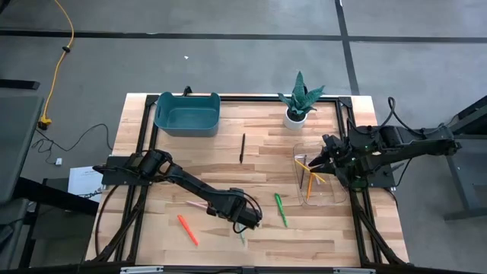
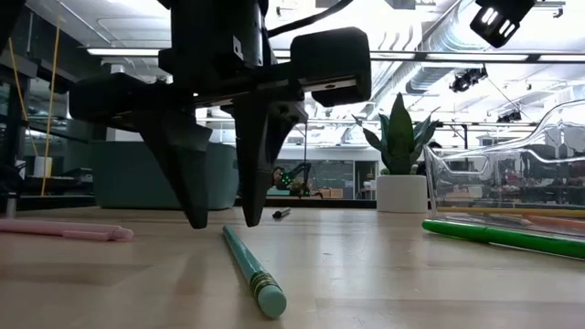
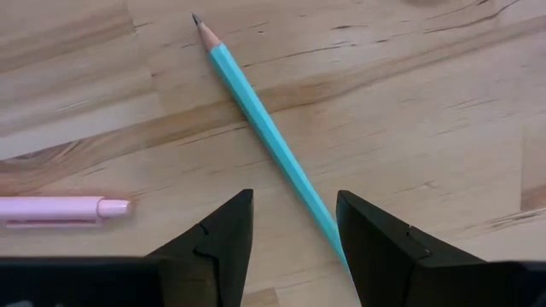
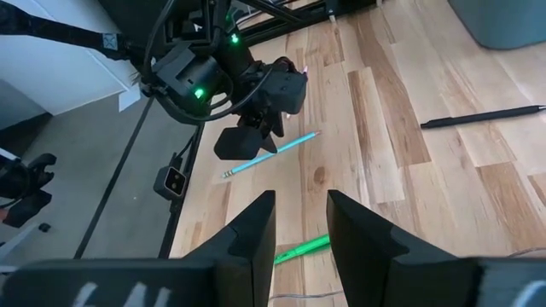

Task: Sort pens & pencils
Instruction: Put the light blue pencil into the transparent bin

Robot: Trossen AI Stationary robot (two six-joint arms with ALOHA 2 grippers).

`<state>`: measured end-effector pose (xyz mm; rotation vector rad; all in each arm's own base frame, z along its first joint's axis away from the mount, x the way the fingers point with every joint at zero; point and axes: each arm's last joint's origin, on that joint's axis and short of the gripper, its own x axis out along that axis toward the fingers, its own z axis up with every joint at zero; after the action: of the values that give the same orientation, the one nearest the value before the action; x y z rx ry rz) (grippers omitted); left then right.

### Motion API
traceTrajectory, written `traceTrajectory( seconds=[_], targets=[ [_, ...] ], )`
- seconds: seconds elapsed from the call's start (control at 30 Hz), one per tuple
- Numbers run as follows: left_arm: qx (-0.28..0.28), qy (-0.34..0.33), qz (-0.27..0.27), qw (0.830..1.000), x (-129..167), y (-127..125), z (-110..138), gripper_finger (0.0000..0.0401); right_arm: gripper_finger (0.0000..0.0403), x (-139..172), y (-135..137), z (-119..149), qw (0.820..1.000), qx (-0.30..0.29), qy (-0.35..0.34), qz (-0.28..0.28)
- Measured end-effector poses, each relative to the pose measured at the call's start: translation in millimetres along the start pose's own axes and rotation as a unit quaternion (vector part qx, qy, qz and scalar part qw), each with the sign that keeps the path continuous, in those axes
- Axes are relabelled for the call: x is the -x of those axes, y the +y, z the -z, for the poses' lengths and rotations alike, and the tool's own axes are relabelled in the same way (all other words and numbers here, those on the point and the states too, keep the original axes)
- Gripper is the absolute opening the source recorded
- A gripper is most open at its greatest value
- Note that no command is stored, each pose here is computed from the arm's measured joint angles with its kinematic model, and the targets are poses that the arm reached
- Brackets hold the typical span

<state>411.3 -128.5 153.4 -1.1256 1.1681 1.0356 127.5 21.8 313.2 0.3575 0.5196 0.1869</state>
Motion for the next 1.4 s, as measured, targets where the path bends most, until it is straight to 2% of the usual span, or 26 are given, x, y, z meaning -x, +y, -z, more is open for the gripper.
traceTrajectory(
  seconds=[0.63,0.93,1.07,1.17,1.4],
  targets=[
    [0.005,0.000,-0.001,1.000,0,0,0,0.0158,0.0099,0,0,0,1.000,0.004,0.000,-0.001],
    [-0.002,0.031,0.010,0.999,-16,-8,-2,0.0158,0.0099,0,0,0,1.000,0.008,-0.002,-0.002],
    [-0.005,0.019,-0.006,1.000,-14,-7,-2,0.0158,0.0099,0,0,0,1.000,0.008,-0.002,-0.002],
    [-0.019,0.014,-0.045,0.999,-11,-2,-3,0.0158,0.0099,0,0,-1,1.000,0.010,-0.004,-0.003],
    [-0.021,0.016,-0.045,0.999,-11,-2,-3,0.0158,0.0099,0,0,-1,1.000,0.013,-0.003,-0.003]
  ],
)
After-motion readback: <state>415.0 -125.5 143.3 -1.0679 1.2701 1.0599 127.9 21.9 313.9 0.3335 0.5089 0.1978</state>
